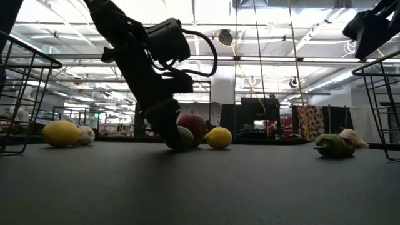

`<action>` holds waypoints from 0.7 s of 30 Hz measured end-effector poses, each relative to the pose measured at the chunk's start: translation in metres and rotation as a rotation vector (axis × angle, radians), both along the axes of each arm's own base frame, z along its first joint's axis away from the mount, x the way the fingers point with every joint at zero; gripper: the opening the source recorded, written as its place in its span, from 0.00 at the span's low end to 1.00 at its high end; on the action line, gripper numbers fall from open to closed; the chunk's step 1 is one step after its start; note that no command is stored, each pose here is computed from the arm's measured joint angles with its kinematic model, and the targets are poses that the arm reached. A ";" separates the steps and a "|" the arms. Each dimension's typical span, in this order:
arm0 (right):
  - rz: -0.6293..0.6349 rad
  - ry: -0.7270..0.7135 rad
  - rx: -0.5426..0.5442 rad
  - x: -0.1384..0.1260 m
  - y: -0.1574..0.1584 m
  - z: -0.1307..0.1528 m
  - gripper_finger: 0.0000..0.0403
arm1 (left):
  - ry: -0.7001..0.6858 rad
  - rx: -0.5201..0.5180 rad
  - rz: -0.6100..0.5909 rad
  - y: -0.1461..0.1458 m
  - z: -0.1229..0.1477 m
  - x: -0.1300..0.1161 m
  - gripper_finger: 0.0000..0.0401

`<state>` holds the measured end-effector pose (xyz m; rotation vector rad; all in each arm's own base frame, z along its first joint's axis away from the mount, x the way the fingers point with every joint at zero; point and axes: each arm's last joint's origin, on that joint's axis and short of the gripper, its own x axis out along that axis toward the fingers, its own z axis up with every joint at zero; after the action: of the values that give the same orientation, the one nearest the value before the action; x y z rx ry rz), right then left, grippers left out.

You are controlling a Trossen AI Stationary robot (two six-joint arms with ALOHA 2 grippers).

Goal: Sort produce into baskets
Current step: Put the lime into the right gold wire basket

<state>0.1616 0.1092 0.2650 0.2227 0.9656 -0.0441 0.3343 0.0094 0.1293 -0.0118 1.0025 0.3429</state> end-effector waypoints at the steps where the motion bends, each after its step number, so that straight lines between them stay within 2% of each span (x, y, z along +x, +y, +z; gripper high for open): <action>1: 0.003 -0.002 -0.007 0.000 -0.001 0.000 0.74 | 0.000 0.000 0.000 0.000 0.000 0.000 0.54; 6: 0.012 -0.037 -0.041 0.004 -0.003 0.001 0.74 | -0.001 -0.002 0.001 -0.001 0.000 0.000 0.50; 10: 0.009 -0.129 -0.128 0.010 -0.005 0.005 0.74 | -0.012 -0.003 -0.016 -0.007 0.004 0.002 0.52; 14: 0.023 -0.231 -0.208 0.017 -0.005 0.011 0.74 | -0.066 -0.011 -0.050 -0.017 0.019 0.009 0.52; 17: 0.055 -0.282 -0.218 0.022 -0.004 0.015 0.74 | -0.093 -0.026 -0.087 -0.028 0.030 0.011 0.52; 21: 0.099 -0.329 -0.234 0.026 -0.001 0.018 0.74 | -0.199 -0.080 -0.160 -0.044 0.061 0.017 0.52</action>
<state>0.1880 0.1083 0.2826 -0.0344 0.6361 -0.0280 0.3517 -0.0343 0.1904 -0.0369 0.8135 0.1516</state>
